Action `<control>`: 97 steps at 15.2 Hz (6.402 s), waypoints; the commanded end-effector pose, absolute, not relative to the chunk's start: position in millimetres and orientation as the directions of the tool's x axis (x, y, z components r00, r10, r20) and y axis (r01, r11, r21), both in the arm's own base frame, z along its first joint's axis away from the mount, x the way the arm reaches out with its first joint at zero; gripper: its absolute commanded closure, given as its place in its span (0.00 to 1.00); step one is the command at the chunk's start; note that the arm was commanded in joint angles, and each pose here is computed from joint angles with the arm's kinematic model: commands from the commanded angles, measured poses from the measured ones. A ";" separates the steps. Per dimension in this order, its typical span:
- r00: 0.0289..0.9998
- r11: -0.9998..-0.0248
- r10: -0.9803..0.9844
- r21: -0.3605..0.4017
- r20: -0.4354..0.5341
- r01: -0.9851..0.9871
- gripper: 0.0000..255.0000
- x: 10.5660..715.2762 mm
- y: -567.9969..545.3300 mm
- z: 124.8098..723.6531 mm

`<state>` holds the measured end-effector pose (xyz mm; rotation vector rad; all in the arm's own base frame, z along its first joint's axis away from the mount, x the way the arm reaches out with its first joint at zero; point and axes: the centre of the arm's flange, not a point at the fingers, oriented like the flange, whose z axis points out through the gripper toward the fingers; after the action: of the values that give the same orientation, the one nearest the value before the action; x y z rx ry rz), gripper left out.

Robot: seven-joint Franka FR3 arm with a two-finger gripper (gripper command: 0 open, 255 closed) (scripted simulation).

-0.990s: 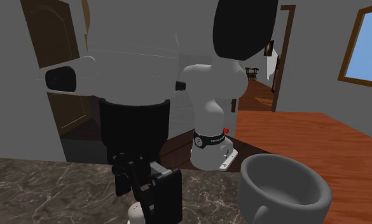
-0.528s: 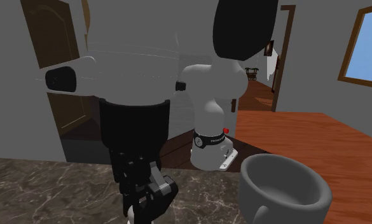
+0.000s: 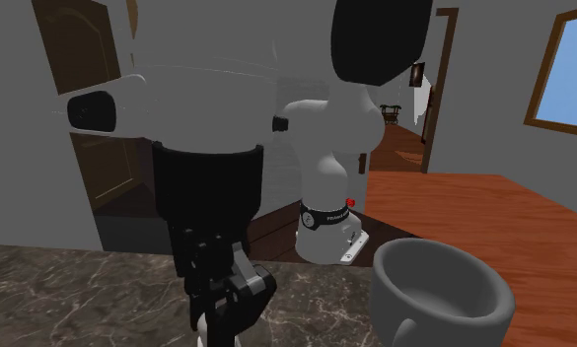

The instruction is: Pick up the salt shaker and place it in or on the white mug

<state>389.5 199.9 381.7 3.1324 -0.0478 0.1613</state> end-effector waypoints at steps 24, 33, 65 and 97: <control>0.994 -1.000 -0.030 0.003 0.103 -0.031 1.00 389.4 199.7 512.2; 0.994 -1.000 -0.030 0.003 0.103 -0.031 1.00 366.5 211.6 552.2; 0.994 -1.000 -0.030 0.003 0.103 -0.031 1.00 174.8 310.4 518.3; 0.994 -1.000 -0.030 0.003 0.103 -0.031 0.00 169.7 310.7 526.6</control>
<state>169.8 310.7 526.5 3.1324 -0.0478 0.1611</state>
